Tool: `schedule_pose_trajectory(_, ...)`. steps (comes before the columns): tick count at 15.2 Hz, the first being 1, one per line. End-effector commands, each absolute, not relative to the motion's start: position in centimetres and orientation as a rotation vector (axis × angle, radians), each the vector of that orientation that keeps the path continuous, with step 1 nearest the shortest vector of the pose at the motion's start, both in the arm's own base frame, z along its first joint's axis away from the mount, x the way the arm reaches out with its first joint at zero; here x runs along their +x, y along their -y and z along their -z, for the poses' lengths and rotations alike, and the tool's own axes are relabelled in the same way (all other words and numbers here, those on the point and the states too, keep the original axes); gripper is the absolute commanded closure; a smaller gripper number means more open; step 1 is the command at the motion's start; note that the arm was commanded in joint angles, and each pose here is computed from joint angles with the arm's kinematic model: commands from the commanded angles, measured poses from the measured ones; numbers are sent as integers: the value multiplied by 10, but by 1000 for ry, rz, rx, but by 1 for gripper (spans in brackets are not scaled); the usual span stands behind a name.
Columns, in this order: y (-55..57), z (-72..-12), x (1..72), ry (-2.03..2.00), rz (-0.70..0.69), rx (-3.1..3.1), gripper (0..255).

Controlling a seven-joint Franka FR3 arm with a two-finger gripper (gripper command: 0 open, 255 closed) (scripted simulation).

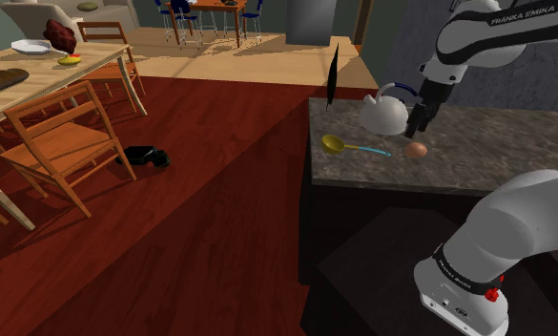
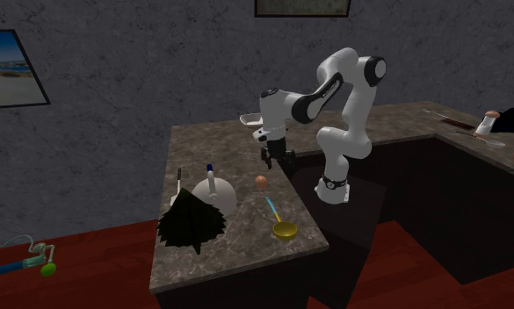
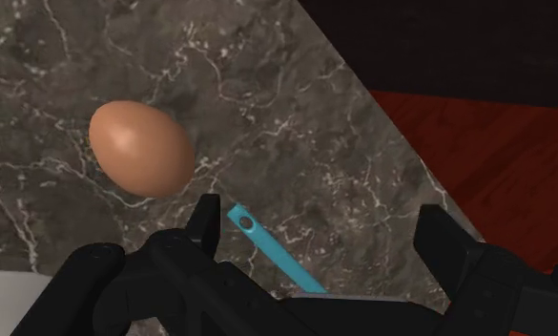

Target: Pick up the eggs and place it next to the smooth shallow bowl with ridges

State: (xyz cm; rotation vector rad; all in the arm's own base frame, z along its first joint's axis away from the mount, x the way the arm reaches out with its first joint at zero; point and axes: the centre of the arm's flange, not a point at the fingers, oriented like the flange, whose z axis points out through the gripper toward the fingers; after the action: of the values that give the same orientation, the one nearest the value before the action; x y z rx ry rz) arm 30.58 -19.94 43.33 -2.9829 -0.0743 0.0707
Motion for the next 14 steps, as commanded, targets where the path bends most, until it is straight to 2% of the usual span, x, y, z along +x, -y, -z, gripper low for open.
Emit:
schedule_pose_trajectory(1, 223, -415, 305, 86, -67, -2984, 0)
schedule_pose_trajectory(8, 298, -361, 308, 123, -53, -2982, 0)
schedule_pose_trajectory(14, 293, -330, 307, 123, -53, -2982, 0)
